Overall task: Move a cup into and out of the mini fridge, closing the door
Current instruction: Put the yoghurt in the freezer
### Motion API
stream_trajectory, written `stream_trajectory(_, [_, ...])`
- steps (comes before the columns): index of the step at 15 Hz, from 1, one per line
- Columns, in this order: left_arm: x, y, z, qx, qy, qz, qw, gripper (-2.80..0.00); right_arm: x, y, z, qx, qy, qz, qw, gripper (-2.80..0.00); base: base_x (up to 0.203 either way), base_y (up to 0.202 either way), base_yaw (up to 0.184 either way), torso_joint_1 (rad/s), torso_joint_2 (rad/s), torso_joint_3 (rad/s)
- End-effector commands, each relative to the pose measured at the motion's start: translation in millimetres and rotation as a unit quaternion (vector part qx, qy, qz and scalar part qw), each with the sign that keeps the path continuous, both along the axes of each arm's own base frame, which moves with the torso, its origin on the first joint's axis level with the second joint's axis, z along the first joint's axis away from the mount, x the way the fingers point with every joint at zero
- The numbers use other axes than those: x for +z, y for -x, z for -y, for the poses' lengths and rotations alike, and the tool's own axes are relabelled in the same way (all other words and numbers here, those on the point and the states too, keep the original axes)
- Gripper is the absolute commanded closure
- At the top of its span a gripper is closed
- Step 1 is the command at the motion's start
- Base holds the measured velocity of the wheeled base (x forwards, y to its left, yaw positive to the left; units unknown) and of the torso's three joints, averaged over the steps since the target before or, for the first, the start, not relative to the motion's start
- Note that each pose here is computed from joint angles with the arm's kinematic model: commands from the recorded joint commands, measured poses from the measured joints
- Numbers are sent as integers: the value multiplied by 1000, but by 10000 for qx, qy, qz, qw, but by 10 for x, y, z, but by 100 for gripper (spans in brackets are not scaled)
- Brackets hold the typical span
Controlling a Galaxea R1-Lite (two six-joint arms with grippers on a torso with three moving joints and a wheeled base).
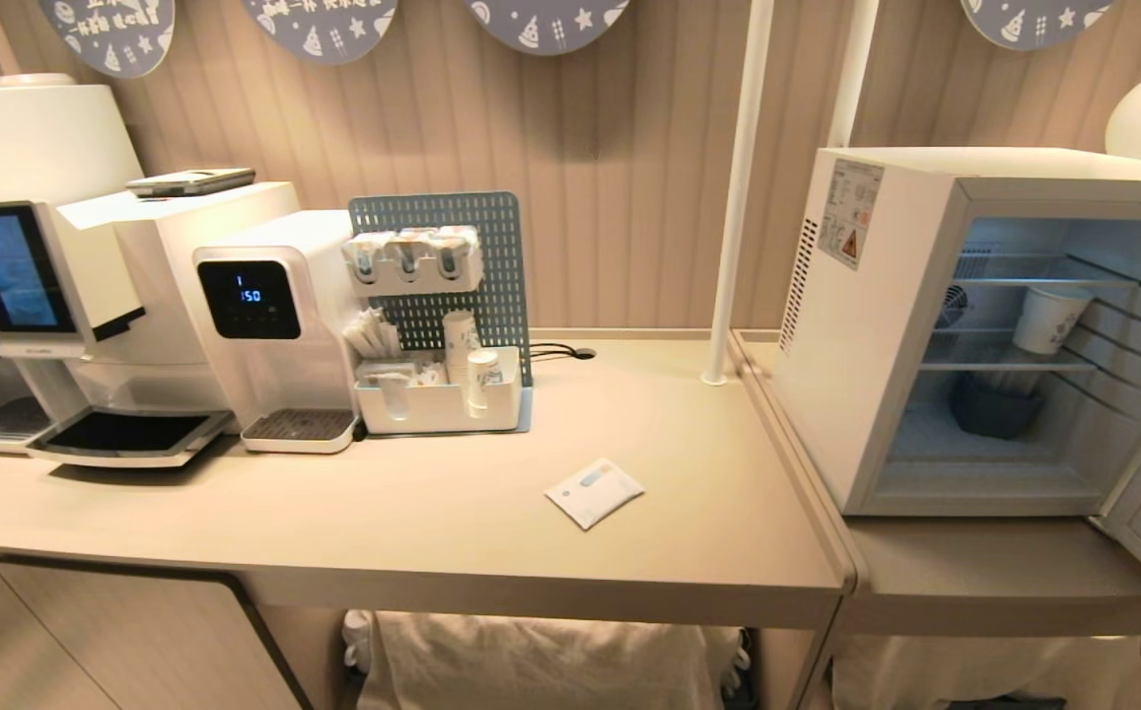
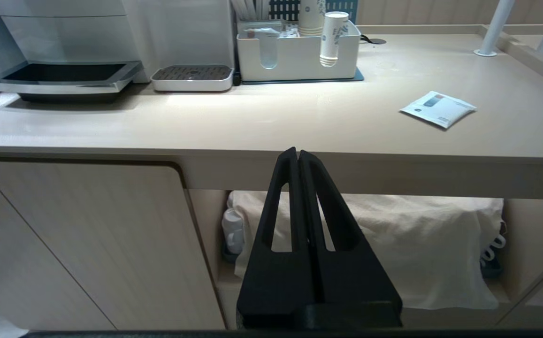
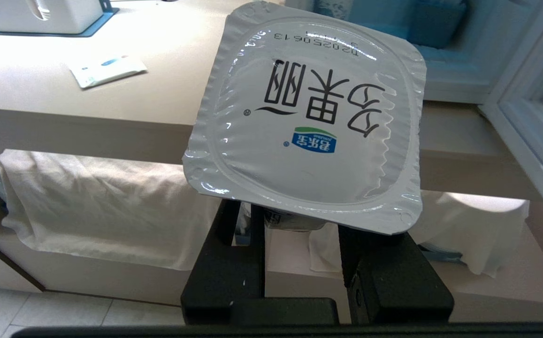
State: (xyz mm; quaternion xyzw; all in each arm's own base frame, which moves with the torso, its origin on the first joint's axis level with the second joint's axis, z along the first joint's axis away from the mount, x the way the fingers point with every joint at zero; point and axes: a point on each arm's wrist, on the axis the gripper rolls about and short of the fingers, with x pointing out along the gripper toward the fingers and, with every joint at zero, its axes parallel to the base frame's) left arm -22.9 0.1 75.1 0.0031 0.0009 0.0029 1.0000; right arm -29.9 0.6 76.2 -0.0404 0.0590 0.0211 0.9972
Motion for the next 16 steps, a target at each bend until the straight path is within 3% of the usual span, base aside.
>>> stream_trajectory(1, [-4,-2,0,3,0,-14,10000,0,0,-2,0,5,0,-30,10000,0,0,-168,2,5,2,-2])
stream_trajectory(13, [-4,-2,0,2,8,-14,10000,0,-1,-2,0,6,8,-25,10000,0,0,-195,-1,2,2,2])
stream_trajectory(16, [-4,-2,0,2,8,-14,10000,0,-2,-1,0,6,8,-29,10000,0,0,-71,-2,2,2,2])
